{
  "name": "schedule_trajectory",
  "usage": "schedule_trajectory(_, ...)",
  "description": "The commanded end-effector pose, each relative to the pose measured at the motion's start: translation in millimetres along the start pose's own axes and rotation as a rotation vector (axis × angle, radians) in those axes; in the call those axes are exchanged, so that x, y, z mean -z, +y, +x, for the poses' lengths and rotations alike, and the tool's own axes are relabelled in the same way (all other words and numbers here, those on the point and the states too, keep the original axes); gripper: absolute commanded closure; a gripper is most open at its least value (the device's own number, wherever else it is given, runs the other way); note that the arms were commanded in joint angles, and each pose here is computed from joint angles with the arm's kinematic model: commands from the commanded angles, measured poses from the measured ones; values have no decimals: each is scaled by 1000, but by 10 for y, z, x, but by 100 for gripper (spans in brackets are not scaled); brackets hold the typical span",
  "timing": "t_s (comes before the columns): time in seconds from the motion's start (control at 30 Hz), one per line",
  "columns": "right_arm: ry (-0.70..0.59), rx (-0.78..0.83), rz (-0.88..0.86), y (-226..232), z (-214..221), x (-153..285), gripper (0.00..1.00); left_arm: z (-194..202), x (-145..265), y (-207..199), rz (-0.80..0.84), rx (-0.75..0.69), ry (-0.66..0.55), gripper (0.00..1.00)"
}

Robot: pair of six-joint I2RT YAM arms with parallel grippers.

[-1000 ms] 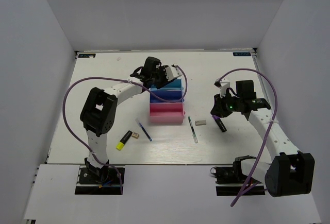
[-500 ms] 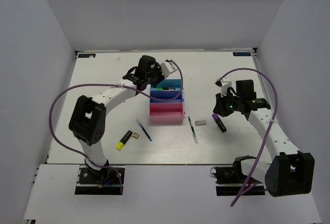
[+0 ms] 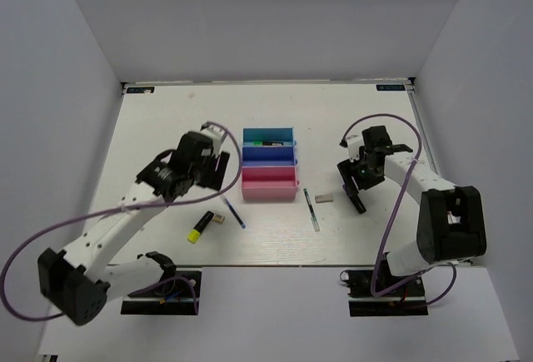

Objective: Sort the stationery into containers
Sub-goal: Pick up the pen from the center of the board.

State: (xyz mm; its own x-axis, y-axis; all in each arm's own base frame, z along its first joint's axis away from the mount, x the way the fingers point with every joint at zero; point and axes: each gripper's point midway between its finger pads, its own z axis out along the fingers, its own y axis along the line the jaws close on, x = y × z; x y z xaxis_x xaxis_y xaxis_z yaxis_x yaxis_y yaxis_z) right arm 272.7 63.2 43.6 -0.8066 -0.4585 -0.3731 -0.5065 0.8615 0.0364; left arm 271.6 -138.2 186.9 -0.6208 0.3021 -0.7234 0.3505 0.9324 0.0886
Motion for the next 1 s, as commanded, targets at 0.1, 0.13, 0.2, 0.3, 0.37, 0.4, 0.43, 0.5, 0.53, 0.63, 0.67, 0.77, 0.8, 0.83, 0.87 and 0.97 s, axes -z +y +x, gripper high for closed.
schedule_trajectory(0.1, 17, 64, 51, -65, -78, -84, 31, 939, 138, 170, -59, 112, 152, 24)
schedule_trajectory(0.13, 20, 68, 47, -42, -75, -105, 32, 978, 145, 174, -61, 121, 155, 24)
schedule_trajectory(0.2, 41, 72, 44, -16, -44, -155, 34, 1083, 150, 186, -64, 128, 153, 24)
schedule_trajectory(0.3, 82, 73, 84, -70, 26, -230, 38, 1193, 143, 204, -70, 126, 157, 24)
schedule_trajectory(0.37, 108, 82, 77, -39, 79, -295, 44, 1259, 133, 215, -77, 121, 166, 24)
schedule_trajectory(0.4, 118, 83, 78, -34, 97, -306, 44, 1283, 125, 221, -79, 124, 166, 24)
schedule_trajectory(0.43, 133, 79, 80, -40, 127, -328, 46, 1317, 122, 220, -78, 122, 173, 24)
schedule_trajectory(0.5, 158, 77, 75, -34, 171, -361, 52, 1327, 122, 224, -78, 125, 164, 24)
schedule_trajectory(0.53, 168, 74, 76, -42, 180, -364, 54, 1332, 122, 228, -79, 124, 164, 24)
schedule_trajectory(0.63, 205, 67, 60, -16, 262, -397, 70, 1355, 111, 237, -80, 130, 159, 24)
schedule_trajectory(0.67, 223, 66, 69, -35, 302, -392, 81, 1353, 109, 234, -78, 134, 156, 24)
schedule_trajectory(0.77, 202, 59, 36, 28, 264, -334, 96, 1392, 110, 225, -72, 138, 162, 24)
schedule_trajectory(0.8, 189, 62, 31, 41, 230, -313, 100, 1396, 110, 225, -72, 138, 162, 24)
schedule_trajectory(0.83, 164, 72, 35, 38, 178, -256, 100, 1403, 106, 228, -73, 140, 163, 24)
schedule_trajectory(0.87, 119, 92, -17, 134, 98, -197, 100, 1425, 103, 227, -72, 135, 168, 24)
schedule_trajectory(0.97, 29, 173, -84, 259, -166, 13, 100, 1503, 81, 228, -76, 119, 207, 24)
